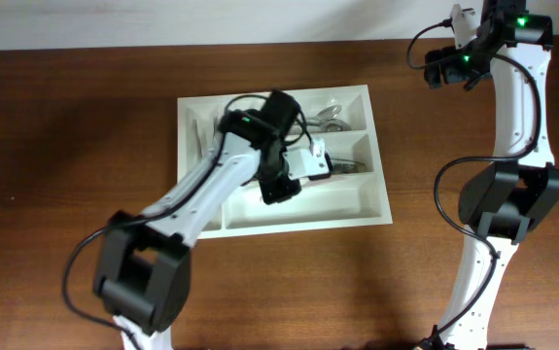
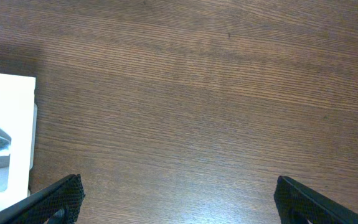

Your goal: Pack container

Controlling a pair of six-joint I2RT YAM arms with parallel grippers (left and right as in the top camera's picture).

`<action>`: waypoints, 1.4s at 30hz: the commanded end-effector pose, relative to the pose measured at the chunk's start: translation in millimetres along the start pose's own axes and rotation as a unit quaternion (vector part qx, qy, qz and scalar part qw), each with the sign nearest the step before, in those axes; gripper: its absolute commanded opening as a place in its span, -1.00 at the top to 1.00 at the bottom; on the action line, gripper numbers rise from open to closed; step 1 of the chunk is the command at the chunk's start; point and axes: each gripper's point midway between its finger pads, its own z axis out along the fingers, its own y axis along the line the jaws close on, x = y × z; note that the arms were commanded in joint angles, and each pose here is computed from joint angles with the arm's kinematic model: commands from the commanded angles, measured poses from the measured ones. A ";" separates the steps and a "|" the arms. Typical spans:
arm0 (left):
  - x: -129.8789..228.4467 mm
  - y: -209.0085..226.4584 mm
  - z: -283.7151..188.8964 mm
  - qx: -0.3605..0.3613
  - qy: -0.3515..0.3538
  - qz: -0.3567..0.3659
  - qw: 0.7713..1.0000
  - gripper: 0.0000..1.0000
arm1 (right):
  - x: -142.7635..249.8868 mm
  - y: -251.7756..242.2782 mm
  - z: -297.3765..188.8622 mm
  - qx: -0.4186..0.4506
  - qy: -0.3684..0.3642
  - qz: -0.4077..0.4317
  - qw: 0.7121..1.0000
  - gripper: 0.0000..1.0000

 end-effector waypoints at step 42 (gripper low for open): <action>233.3 180.6 -227.2 -0.242 -0.141 -0.665 0.693 -0.99 | -9.7 -1.4 -21.6 0.010 -0.022 -0.002 1.000 -0.97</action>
